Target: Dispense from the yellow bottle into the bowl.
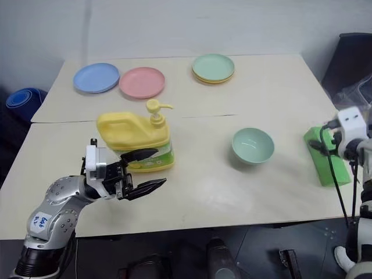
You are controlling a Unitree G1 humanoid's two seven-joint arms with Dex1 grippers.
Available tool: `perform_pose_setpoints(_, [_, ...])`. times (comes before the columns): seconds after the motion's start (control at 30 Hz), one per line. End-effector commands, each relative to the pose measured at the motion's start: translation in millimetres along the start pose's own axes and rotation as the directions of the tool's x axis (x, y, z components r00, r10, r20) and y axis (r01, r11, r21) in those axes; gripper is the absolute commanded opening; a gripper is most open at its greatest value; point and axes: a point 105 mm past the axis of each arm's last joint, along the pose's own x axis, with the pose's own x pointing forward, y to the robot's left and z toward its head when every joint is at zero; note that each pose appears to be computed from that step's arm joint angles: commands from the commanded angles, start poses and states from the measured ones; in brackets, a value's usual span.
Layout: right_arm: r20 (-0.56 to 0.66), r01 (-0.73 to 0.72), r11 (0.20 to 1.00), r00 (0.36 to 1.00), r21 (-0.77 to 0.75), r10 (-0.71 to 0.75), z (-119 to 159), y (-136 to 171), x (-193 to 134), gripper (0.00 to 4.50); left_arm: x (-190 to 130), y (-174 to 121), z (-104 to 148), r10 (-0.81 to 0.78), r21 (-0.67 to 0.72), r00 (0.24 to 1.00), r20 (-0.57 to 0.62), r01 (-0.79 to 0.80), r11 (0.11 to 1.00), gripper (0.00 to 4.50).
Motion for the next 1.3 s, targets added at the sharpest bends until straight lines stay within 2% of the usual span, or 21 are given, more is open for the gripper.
perform_pose_setpoints(0.03, [0.086,-0.255,0.966,0.963,-0.033,0.257,26.1,60.2,-2.2,4.46,-2.4,0.1,4.8,0.000,0.019,1.000,0.012,0.000,1.000,4.50])
perform_pose_setpoints(0.1, [0.082,-0.402,0.914,0.910,-0.056,0.406,23.1,123.8,5.5,4.46,-0.7,-0.5,3.6,0.003,0.017,1.000,0.012,-0.003,1.000,4.50])
perform_pose_setpoints(0.13, [0.080,-0.409,0.912,0.909,-0.033,0.410,19.6,139.0,9.3,4.46,-0.2,-1.2,3.2,0.002,0.016,1.000,0.011,-0.002,1.000,4.50])
perform_pose_setpoints(0.23, [0.082,-0.345,0.938,0.936,0.017,0.343,11.6,156.2,21.2,4.46,-0.3,-2.5,3.1,0.000,0.017,1.000,0.008,-0.001,1.000,4.50])
perform_pose_setpoints(0.37, [0.019,-0.272,0.962,0.962,-0.008,0.273,-10.3,181.6,38.8,4.46,-2.3,-1.4,2.9,0.015,0.018,1.000,0.004,-0.015,1.000,4.50])
perform_pose_setpoints(0.47, [0.020,-0.205,0.979,0.979,0.003,0.204,-14.2,182.9,50.2,4.46,-1.7,-1.4,3.3,0.019,0.021,1.000,0.006,-0.019,1.000,4.50])
perform_pose_setpoints(0.6, [0.005,-0.160,0.987,0.987,0.001,0.160,-15.2,175.6,59.4,3.68,-1.4,-0.4,5.4,0.027,0.024,1.000,0.012,-0.027,0.999,4.50])
perform_pose_setpoints(0.83, [0.007,-0.160,0.987,0.987,0.009,0.160,-8.6,174.2,57.7,1.39,-4.4,3.0,11.8,0.043,0.040,0.999,0.019,-0.044,0.998,4.50])
perform_pose_setpoints(0.97, [0.033,-0.201,0.979,0.979,0.011,0.201,-1.4,172.0,51.1,0.08,-2.4,2.2,33.3,0.037,-0.002,0.997,0.074,-0.037,0.999,4.50])
perform_pose_setpoints(1.03, [0.085,-0.258,0.966,0.962,-0.016,0.258,13.2,175.5,44.6,0.01,0.6,-1.0,53.2,0.006,-0.034,0.992,0.127,-0.002,0.999,4.50])
perform_pose_setpoints(1.13, [0.143,-0.399,0.909,0.899,-0.125,0.414,48.6,189.9,27.0,0.00,17.5,1.5,107.1,-0.042,0.090,0.968,0.247,0.020,0.996,3.95])
perform_pose_setpoints(1.2, [0.124,-0.443,0.861,0.867,-0.248,0.482,69.6,196.5,18.2,0.00,28.0,13.9,145.0,-0.022,0.130,0.935,0.355,-0.027,0.991,3.34])
perform_pose_setpoints(1.23, [0.114,-0.453,0.847,0.860,-0.279,0.497,75.3,198.1,16.0,0.00,30.2,18.3,154.7,-0.012,0.139,0.924,0.382,-0.044,0.989,3.07])
perform_pose_setpoints(1.3, [0.104,-0.470,0.810,0.840,-0.351,0.533,98.9,203.7,11.1,0.00,36.5,32.4,152.8,0.015,0.195,0.949,0.314,-0.080,0.978,2.46])
